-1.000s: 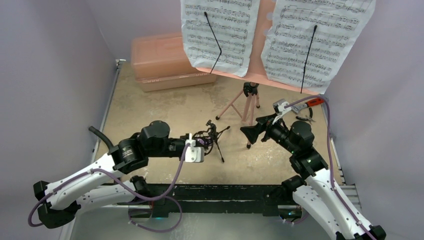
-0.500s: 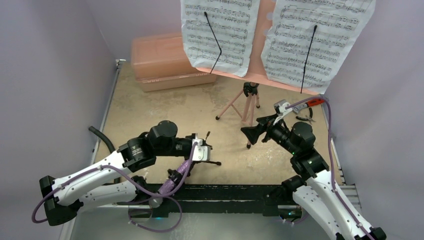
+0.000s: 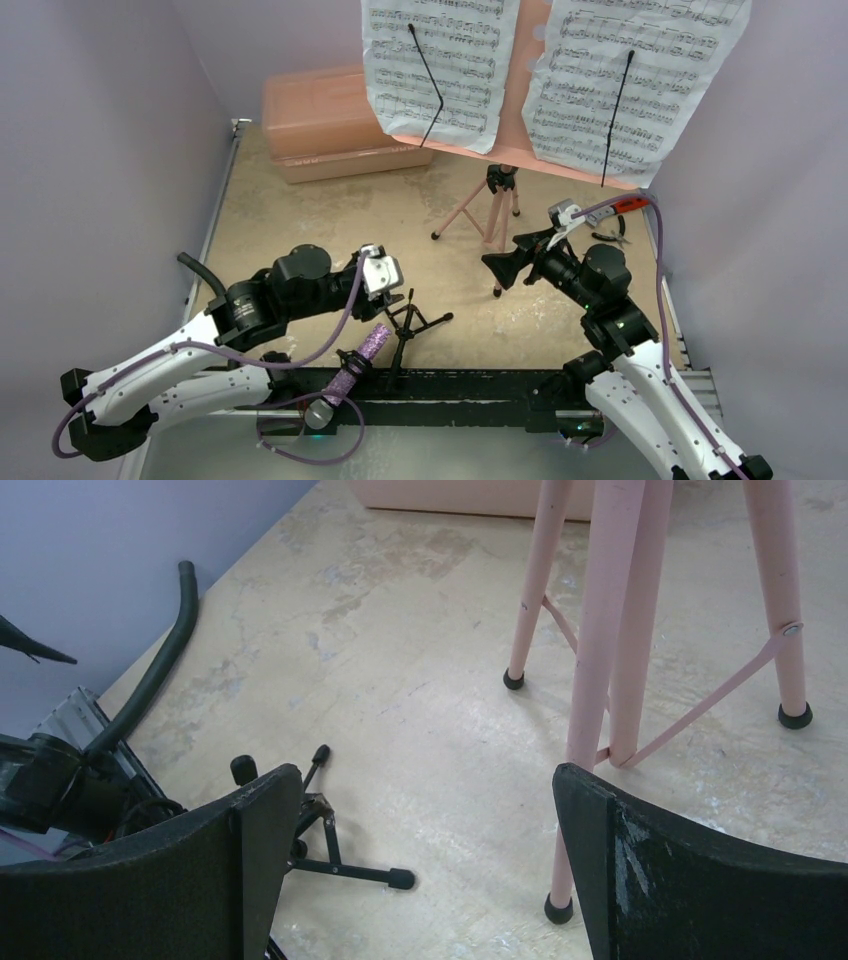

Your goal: Set up the instrument practice props

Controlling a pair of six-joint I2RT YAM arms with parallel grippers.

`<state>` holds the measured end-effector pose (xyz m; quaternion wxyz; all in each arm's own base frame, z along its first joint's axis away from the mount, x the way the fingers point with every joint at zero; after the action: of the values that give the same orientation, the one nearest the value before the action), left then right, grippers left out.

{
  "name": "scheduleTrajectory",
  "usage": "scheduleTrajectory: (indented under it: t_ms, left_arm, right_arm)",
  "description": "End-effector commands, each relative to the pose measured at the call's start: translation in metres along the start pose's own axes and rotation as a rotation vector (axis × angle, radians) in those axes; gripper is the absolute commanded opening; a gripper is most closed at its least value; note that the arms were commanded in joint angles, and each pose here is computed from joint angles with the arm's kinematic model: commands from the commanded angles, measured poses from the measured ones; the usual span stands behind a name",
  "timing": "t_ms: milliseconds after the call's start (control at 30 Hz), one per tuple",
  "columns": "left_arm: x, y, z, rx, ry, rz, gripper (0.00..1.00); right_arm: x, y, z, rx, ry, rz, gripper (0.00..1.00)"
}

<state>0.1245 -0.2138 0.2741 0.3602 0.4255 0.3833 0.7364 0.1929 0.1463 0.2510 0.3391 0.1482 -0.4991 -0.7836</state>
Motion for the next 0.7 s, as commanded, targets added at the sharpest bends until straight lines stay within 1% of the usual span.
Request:
scheduleTrajectory:
  t_ms: [0, 100, 167, 267, 367, 400, 467, 533, 600, 667]
  left_arm:
    - [0.023, -0.009, 0.007, 0.3, 0.151, 0.146, 0.52]
    - [0.028, -0.009, 0.001, 0.34, 0.115, 0.199, 0.53]
    - [0.03, -0.009, 0.003, 0.386, 0.139, 0.24, 0.54]
    - [0.021, -0.013, -0.008, 0.411, 0.053, 0.299, 0.55]
    - [0.008, -0.024, -0.021, 0.467, -0.013, 0.409, 0.55]
    - [0.004, -0.028, -0.023, 0.497, -0.009, 0.449, 0.55]
    - [-0.003, -0.034, -0.02, 0.606, 0.074, 0.542, 0.56]
    - [-0.01, -0.037, -0.021, 0.685, 0.109, 0.61, 0.57]
    - [-0.018, -0.044, -0.028, 0.789, 0.145, 0.663, 0.58]
    - [-0.025, -0.052, -0.038, 0.887, 0.161, 0.68, 0.58]
  right_arm:
    - [0.0, 0.01, 0.007, 0.013, 0.039, -0.036, 0.98]
    - [-0.002, 0.008, 0.008, 0.004, 0.046, -0.033, 0.98]
    - [-0.004, 0.006, 0.007, -0.001, 0.048, -0.025, 0.98]
    - [-0.006, 0.004, 0.005, -0.005, 0.048, -0.013, 0.98]
    - [-0.008, 0.004, 0.005, -0.005, 0.047, -0.008, 0.98]
    - [-0.008, 0.003, 0.004, -0.006, 0.045, -0.006, 0.98]
    - [-0.008, 0.003, 0.004, -0.005, 0.042, -0.007, 0.98]
    - [-0.007, 0.003, 0.004, -0.002, 0.039, -0.007, 0.98]
    - [-0.006, 0.002, 0.003, 0.001, 0.034, -0.008, 0.98]
    - [-0.005, 0.0, 0.002, 0.001, 0.032, -0.008, 0.98]
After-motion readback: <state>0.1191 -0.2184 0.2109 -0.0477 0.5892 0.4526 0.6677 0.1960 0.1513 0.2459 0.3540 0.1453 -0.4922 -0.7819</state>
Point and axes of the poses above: each gripper's point midway between its finger pads, its own x axis back along the fingers, its own z axis along the line the jaws close on, y = z × x, the point moved 4 cm from there along x, back along the fingers, and after that the axes turned 8 degrees about -x, right-handed, at the moved point
